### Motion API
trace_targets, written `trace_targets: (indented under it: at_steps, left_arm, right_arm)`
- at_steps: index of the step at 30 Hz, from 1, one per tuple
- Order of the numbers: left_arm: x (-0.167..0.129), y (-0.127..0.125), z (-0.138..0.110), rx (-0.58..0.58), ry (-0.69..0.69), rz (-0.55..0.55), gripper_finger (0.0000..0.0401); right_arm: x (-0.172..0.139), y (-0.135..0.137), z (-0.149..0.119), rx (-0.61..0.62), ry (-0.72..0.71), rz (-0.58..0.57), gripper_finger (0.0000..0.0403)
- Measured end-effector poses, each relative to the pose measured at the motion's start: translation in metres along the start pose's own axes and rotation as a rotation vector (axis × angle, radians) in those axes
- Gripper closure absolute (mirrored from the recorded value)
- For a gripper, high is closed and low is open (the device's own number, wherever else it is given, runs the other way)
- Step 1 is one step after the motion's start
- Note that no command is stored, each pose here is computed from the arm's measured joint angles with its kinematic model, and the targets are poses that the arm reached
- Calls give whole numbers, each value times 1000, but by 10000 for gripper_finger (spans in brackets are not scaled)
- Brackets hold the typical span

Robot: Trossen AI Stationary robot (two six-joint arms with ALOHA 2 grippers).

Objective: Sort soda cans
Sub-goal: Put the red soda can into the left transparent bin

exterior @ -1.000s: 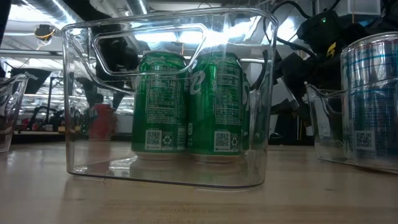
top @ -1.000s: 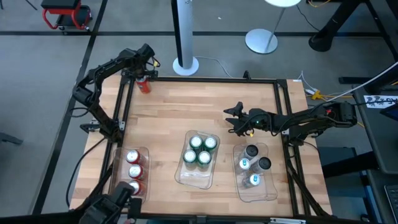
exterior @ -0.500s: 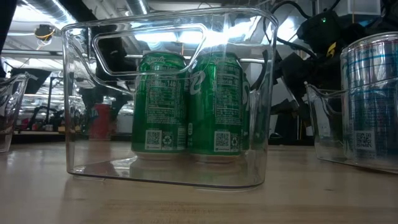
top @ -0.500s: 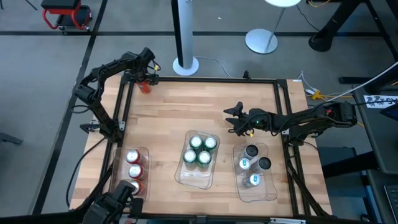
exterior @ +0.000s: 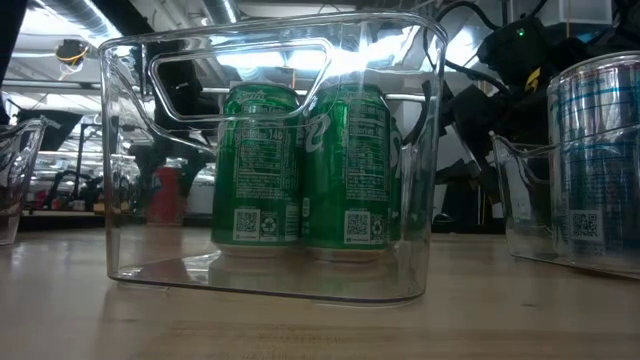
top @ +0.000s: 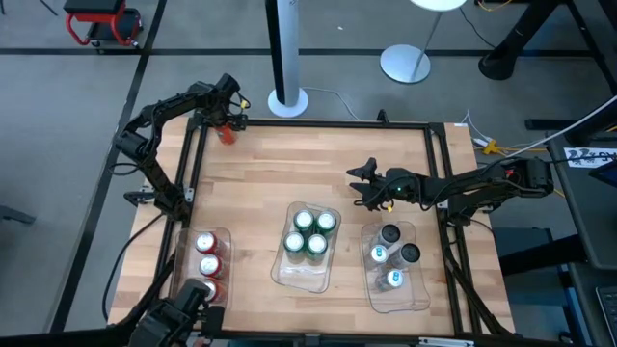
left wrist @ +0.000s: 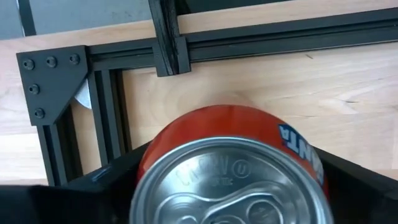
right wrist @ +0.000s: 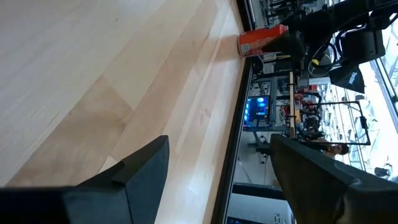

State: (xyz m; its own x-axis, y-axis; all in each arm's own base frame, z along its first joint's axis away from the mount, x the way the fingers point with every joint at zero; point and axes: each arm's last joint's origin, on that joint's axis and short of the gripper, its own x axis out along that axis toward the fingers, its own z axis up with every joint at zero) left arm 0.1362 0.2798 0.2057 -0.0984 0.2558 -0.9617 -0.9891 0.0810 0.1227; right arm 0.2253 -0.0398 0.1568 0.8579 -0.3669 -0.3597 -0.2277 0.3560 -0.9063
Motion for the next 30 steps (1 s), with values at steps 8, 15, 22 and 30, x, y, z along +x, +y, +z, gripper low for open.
trace_targets:
  at_steps: [8,15,22,30]
  left_arm:
    - [-1,0,0,27,-2,-3,106]
    - [-13,-1,-4,62,-25,-22,106]
    - [-46,2,-14,82,-108,-48,106]
    - [-95,-7,-44,168,-198,-182,106]
  right_arm:
    - [0,0,0,0,0,0,125]
    - [0,0,0,0,0,0,125]
    - [0,0,0,0,0,0,125]
    - [0,0,0,0,-1,-3,125]
